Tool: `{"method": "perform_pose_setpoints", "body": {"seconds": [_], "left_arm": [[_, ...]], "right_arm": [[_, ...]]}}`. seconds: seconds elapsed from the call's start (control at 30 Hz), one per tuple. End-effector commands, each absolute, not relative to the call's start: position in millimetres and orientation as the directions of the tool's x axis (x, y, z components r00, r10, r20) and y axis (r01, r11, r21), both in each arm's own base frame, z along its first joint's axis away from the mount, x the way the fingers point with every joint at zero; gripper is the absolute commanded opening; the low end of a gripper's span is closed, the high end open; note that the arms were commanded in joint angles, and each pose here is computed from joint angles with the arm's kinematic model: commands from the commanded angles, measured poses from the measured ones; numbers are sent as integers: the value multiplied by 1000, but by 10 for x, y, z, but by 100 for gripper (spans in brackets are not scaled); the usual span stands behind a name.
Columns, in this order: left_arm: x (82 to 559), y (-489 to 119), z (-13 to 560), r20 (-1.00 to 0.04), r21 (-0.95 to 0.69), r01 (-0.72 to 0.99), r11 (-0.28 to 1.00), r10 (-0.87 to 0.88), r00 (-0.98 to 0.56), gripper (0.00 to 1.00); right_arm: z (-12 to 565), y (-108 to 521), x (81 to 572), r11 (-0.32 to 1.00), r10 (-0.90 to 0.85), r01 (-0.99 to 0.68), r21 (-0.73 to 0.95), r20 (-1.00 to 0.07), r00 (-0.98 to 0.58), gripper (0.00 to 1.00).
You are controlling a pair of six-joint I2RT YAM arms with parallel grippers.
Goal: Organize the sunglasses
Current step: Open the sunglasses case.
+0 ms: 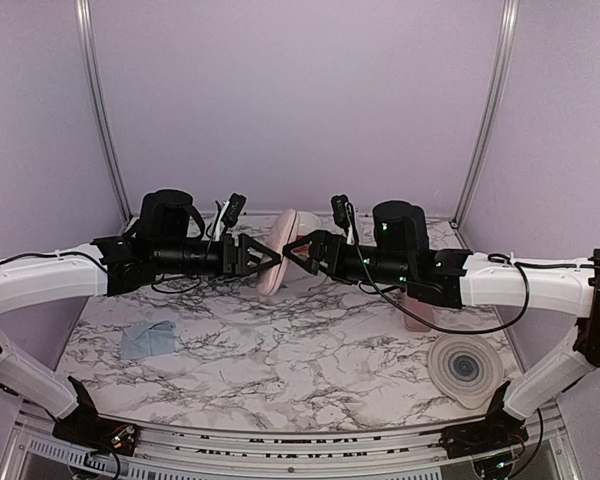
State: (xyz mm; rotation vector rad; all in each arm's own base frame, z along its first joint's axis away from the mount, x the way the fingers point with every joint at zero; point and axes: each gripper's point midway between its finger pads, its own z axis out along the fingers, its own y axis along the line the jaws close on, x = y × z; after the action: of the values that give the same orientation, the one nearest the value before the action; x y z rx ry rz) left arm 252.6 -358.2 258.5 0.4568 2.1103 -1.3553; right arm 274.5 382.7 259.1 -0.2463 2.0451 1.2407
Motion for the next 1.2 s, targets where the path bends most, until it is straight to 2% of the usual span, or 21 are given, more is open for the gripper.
{"method": "perform_pose_setpoints", "body": {"seconds": [0.0, 0.53, 0.63, 0.83, 0.93, 1.17], "left_arm": [[2428, -3674, 3098, -702, -689, 654, 313, -63, -709, 24], [2394, -3704, 3163, -704, -691, 660, 296, -66, -707, 23], [2386, -3718, 3138, -704, -689, 660, 298, -60, -708, 23], [2368, -3745, 3143, -709, -684, 668, 294, -54, -703, 22], [2350, -3762, 3151, -713, -680, 673, 289, -50, -699, 22], [2331, -3807, 3113, -719, -673, 679, 293, -39, -694, 22]], "right_arm": [[2401, 3734, 2789, 606, 171, -458, 651, -668, -724, 95], [2316, 3650, 2792, 641, 162, -444, 626, -676, -718, 95], [2334, 3701, 2778, 621, 157, -459, 636, -674, -722, 90], [2304, 3761, 2769, 604, 148, -464, 648, -664, -733, 65], [2311, 3803, 2771, 594, 145, -467, 655, -658, -739, 56], [2329, 3918, 2748, 552, 132, -482, 680, -642, -755, 52]]}}
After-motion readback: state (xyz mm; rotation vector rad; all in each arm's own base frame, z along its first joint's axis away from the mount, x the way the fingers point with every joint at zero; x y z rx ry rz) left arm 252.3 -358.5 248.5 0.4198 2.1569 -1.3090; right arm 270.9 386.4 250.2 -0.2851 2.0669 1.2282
